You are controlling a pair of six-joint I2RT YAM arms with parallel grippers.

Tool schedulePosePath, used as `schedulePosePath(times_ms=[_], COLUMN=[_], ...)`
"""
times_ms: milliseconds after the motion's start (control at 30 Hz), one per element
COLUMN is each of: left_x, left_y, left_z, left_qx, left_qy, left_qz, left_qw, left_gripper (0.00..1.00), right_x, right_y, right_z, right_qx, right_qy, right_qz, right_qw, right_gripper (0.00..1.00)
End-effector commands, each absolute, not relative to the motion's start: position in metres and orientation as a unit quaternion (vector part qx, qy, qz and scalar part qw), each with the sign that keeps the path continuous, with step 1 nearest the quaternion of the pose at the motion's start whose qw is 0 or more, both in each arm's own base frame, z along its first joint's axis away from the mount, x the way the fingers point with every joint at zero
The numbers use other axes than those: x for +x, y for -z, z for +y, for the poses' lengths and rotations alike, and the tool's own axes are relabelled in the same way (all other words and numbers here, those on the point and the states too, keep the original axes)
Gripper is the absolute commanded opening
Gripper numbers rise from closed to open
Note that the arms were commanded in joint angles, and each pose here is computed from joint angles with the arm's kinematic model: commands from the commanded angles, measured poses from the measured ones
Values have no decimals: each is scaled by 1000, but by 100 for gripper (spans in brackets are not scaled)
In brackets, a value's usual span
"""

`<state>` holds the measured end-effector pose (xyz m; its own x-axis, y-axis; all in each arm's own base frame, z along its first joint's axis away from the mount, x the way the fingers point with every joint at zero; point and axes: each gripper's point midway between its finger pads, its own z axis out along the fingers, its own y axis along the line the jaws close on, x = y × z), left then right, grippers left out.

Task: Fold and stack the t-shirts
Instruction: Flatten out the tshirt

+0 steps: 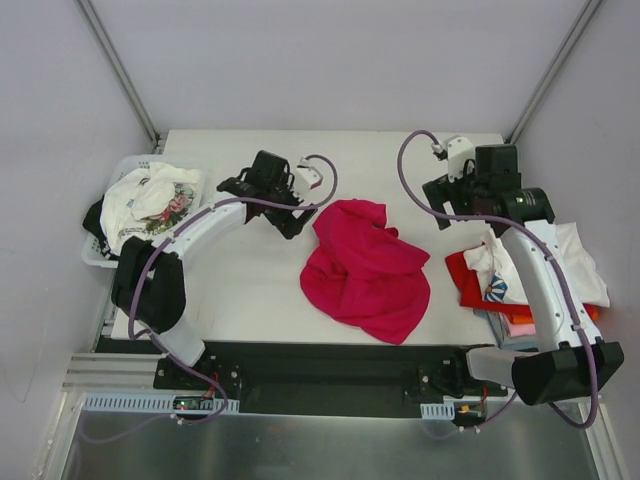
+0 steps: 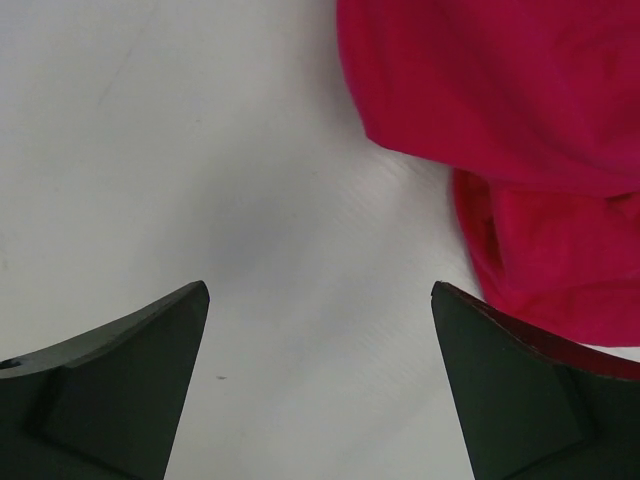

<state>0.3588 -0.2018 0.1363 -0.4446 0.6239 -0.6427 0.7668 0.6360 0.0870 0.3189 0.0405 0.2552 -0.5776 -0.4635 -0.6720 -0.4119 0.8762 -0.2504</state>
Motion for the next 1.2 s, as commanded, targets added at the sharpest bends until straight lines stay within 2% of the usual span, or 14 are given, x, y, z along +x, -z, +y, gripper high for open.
schedulePosePath(times_ms=[0, 300, 667, 867, 1167], left_x=[341, 286, 275, 266, 271], left_y=[-134, -117, -92, -90, -77], left_z=[-234, -258, -258, -278, -286], left_qx=[457, 503, 507, 513, 524], left_qy=[148, 162, 172, 227, 232], left_qz=[824, 808, 814, 802, 797], left_qw=[301, 262, 225, 205, 191], left_gripper=[93, 90, 85, 83, 76], right_x=[308, 307, 305, 305, 303], right_y=[-228, -217, -207, -204, -196], right_z=[62, 61, 63, 57, 56], right_qx=[-264, -263, -266, -267, -270], right_qy=[1, 11, 11, 27, 29], right_qz=[897, 903, 906, 908, 910], right_qw=[354, 340, 328, 321, 312], right_gripper=[96, 97, 97, 97, 97])
